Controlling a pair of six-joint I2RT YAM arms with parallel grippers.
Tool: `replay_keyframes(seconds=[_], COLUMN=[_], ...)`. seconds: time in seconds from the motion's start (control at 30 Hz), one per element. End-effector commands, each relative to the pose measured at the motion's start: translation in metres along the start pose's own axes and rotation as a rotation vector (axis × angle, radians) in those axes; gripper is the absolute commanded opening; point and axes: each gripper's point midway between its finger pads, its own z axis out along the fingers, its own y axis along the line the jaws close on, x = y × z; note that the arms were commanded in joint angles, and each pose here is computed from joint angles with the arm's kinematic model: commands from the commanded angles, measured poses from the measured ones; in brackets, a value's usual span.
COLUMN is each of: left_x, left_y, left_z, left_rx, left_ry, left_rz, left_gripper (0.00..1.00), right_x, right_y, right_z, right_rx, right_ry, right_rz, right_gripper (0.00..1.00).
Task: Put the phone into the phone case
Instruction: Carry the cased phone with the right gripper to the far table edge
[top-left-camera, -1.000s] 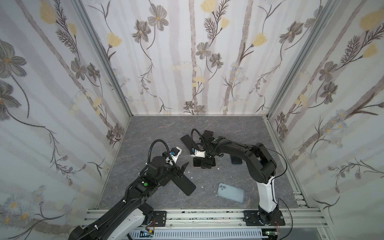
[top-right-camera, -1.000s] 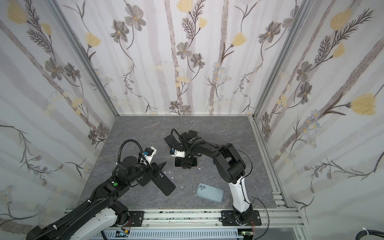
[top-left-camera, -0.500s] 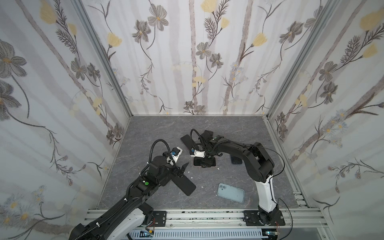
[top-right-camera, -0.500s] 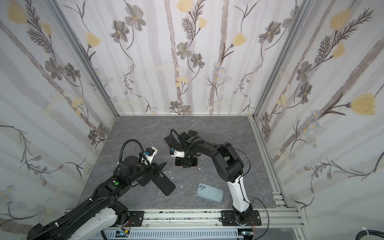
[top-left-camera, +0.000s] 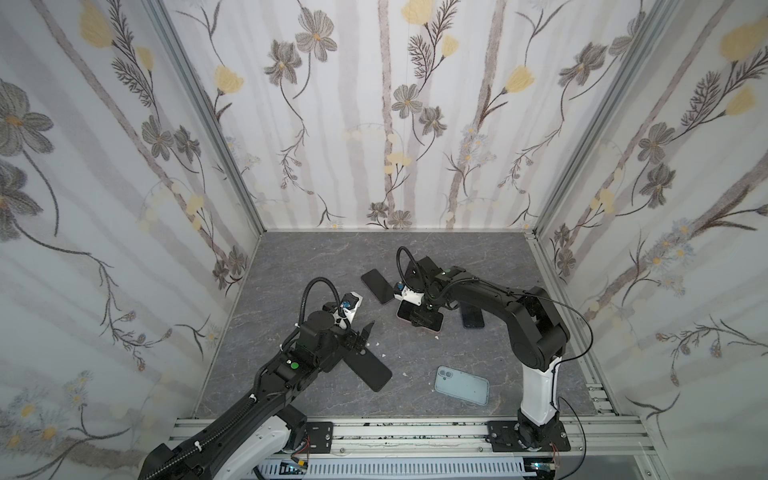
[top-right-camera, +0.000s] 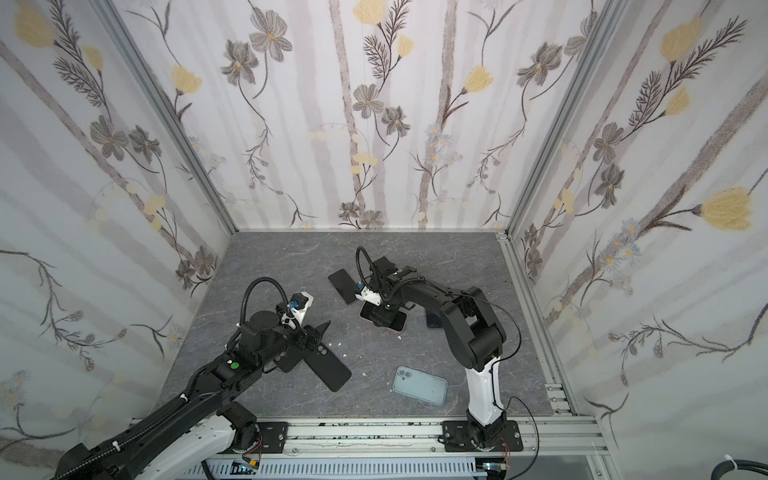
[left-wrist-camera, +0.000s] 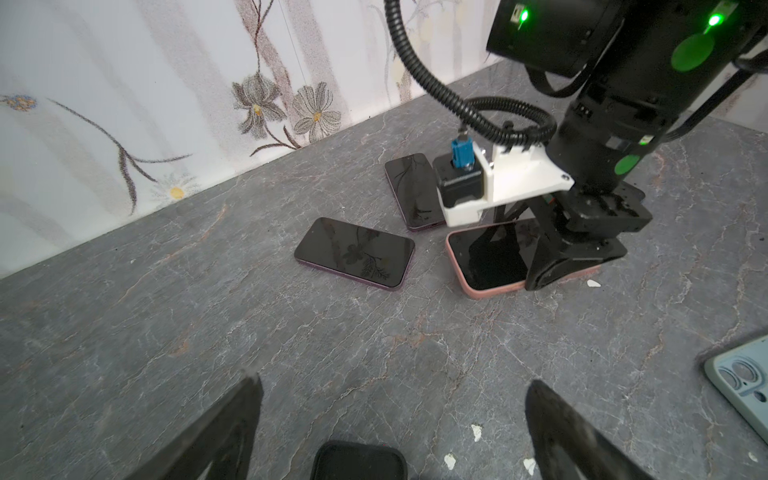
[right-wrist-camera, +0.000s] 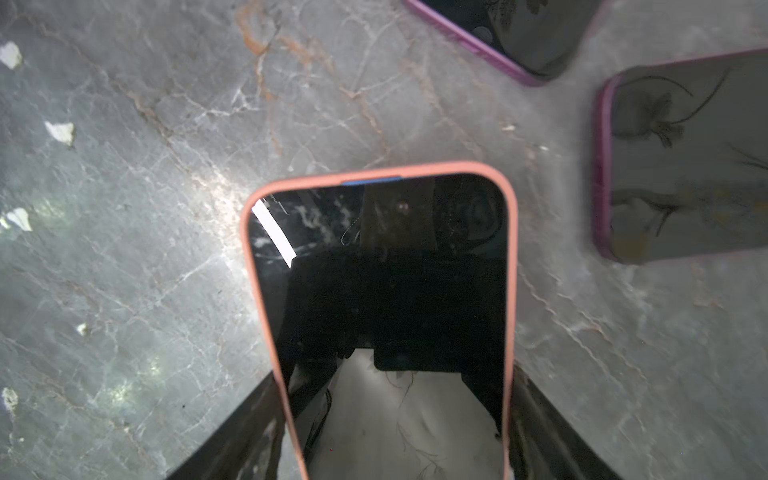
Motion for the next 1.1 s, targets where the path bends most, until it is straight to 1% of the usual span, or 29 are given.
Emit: replay_keyframes(seconds=[0.0,0.13,0.2,0.37,0.43,0.5,0.7,0.87,0.93,0.97,1.07], left_x=[-0.015,-0.016,-0.015,-0.01,-0.009,-0.007,0.0,0.001,0.001,0.0,0.001], left_y=[0.006,0.007,0.009,0.013,0.016,0.019,0.031,0.038,0.039,0.04,0.041], left_z=[0.001,0.005,0.007,0.012,0.013,0.015,0.018,0.018,0.018,0.018,0.017], left_rx=[-0.027,-0.031,-0.037,-0.053,-0.065,-0.072,-0.109,-0.131,-0.133,-0.133,-0.136], left_ry=[-0.048,-0.036,-0.026,0.001,0.008,0.016,0.053,0.056,0.055,0.054,0.055], left_rz=[-0.014,-0.029,-0.035,-0.031,-0.031,-0.037,-0.048,-0.058,-0.062,-0.063,-0.064], left_gripper=[0.97,0.96,0.96,0.96,0.96,0.96,0.96,0.96,0.95,0.95,0.95], right_x=[-0.011,-0.014,-0.01,0.006,0.012,0.018,0.028,0.036,0.038,0.04,0.043], right_y=[-0.023,-0.069,-0.096,-0.166,-0.189,-0.212,-0.255,-0.273,-0.277,-0.279,-0.281], right_z=[-0.019,-0.046,-0.053,-0.051,-0.044,-0.034,-0.006,0.013,0.017,0.018,0.02], right_rx=[0.041,0.128,0.171,0.24,0.258,0.283,0.297,0.309,0.311,0.315,0.327], right_ry=[-0.088,-0.187,-0.219,-0.228,-0.207,-0.175,-0.133,-0.116,-0.111,-0.107,-0.098], right_rz=[0.147,0.323,0.408,0.617,0.665,0.701,0.759,0.782,0.787,0.79,0.791], right_gripper=[0.64,0.63,0.62,0.59,0.58,0.57,0.57,0.59,0.61,0.64,0.66])
